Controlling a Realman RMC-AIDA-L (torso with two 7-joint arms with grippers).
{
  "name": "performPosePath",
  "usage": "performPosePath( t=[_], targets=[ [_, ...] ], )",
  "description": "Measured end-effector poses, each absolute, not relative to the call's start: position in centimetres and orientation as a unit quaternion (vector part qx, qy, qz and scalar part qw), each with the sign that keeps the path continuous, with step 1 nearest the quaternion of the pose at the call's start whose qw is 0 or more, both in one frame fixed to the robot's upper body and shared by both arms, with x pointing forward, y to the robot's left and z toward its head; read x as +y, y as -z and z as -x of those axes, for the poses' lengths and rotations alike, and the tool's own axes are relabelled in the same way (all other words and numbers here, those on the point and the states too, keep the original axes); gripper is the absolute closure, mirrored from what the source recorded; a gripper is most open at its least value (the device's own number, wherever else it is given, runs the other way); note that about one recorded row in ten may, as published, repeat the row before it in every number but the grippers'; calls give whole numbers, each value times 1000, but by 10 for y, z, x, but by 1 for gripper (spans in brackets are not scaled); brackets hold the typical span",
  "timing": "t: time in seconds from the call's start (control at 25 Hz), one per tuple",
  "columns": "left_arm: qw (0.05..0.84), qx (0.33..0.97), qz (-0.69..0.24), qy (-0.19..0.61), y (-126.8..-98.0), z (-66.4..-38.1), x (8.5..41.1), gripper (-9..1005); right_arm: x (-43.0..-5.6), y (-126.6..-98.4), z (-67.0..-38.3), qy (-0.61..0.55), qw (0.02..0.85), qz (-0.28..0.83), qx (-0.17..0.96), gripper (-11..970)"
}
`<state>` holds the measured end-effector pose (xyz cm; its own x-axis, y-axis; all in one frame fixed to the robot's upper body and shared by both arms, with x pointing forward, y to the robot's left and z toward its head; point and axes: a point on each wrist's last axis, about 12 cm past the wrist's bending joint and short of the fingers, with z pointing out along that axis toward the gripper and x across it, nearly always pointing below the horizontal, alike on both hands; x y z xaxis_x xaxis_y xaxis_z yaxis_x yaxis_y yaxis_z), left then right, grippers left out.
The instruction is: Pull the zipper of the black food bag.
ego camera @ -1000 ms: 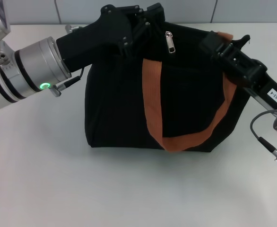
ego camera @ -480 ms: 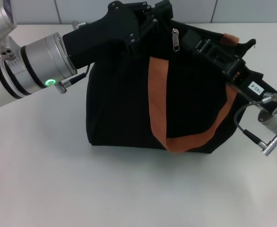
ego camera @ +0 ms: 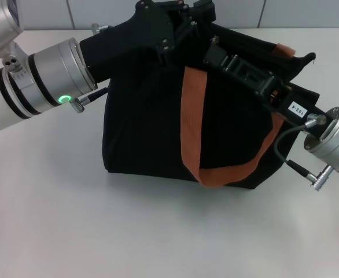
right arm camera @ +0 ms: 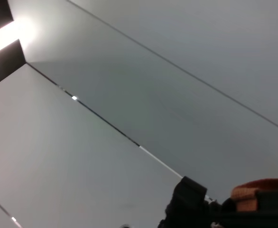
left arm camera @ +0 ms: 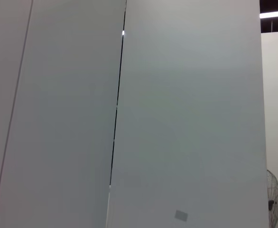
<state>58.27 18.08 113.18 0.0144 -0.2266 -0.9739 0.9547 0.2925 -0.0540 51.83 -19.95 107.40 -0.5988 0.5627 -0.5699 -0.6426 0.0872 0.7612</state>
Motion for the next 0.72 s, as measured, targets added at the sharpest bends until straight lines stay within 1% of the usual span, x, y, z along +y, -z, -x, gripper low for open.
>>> performPosePath(
  t=[0.16, 0.36, 0.72],
  targets=[
    [620, 513, -355, 476, -1132, -583, 181, 955, -200, -1074, -519, -673, 448, 30, 588, 548],
    [620, 513, -355, 476, -1132, -583, 181, 954, -195, -1081, -520, -687, 445, 50, 572, 547],
    [621, 512, -354, 475, -1132, -583, 181, 952, -198, -1078, -523, -676, 452, 32, 580, 548]
  ],
)
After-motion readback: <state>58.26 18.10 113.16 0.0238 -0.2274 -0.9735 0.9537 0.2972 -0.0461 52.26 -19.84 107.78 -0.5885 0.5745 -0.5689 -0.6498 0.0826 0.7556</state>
